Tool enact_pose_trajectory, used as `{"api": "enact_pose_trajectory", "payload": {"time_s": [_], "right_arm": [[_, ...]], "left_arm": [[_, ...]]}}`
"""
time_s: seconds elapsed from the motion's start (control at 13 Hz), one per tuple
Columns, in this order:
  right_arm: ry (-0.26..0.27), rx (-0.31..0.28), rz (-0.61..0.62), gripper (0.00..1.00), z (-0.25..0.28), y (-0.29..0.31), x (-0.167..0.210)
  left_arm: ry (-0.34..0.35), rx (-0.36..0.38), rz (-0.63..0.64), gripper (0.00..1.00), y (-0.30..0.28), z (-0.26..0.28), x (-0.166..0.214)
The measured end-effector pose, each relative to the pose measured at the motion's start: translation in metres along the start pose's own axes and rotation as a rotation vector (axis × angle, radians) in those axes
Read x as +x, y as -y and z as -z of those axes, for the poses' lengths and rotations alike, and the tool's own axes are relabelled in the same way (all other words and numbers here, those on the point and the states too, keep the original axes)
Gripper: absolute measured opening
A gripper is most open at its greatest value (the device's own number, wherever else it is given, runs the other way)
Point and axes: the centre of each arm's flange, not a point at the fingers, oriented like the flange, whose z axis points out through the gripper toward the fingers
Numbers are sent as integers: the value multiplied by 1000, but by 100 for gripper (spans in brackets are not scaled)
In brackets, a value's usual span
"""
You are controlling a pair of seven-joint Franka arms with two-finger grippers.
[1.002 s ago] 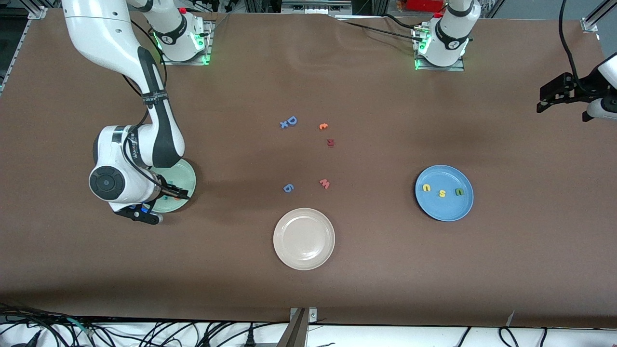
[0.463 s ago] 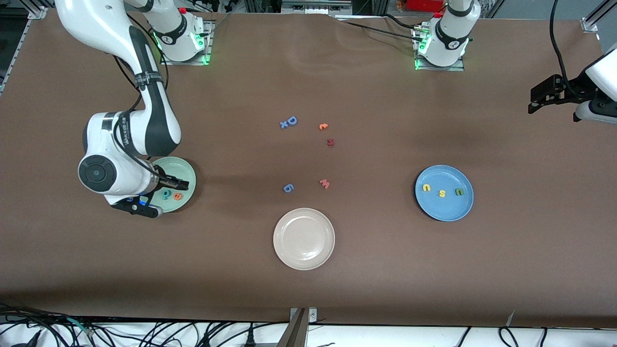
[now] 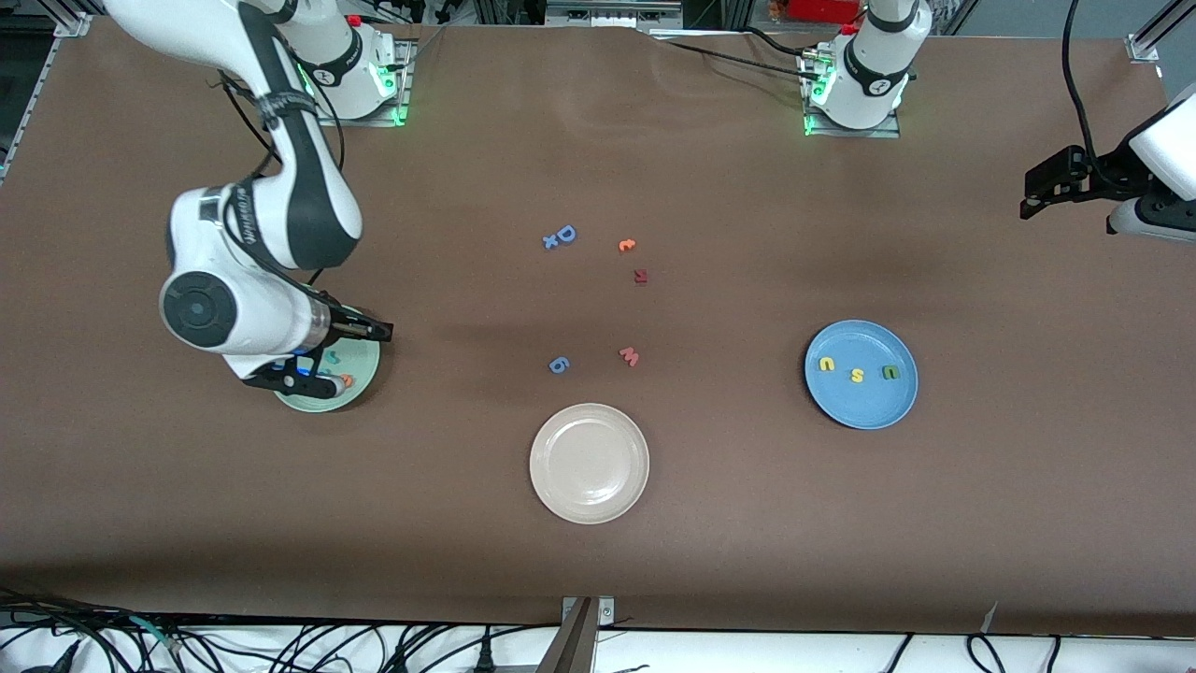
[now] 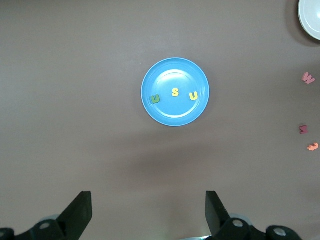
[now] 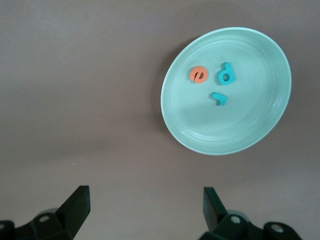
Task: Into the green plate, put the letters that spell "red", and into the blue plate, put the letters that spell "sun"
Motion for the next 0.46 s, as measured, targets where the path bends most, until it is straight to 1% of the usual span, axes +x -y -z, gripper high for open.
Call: {"api": "enact_pose_trajectory", "payload": {"time_s": [0.31,0.46], "right_arm": [[-22,77,3,100,56,-40,-21],[-47,98,22,100,79,-56,-34]], "left_arm": [[1,0,1,100,0,0,0],[1,0,2,100,0,0,0]]}}
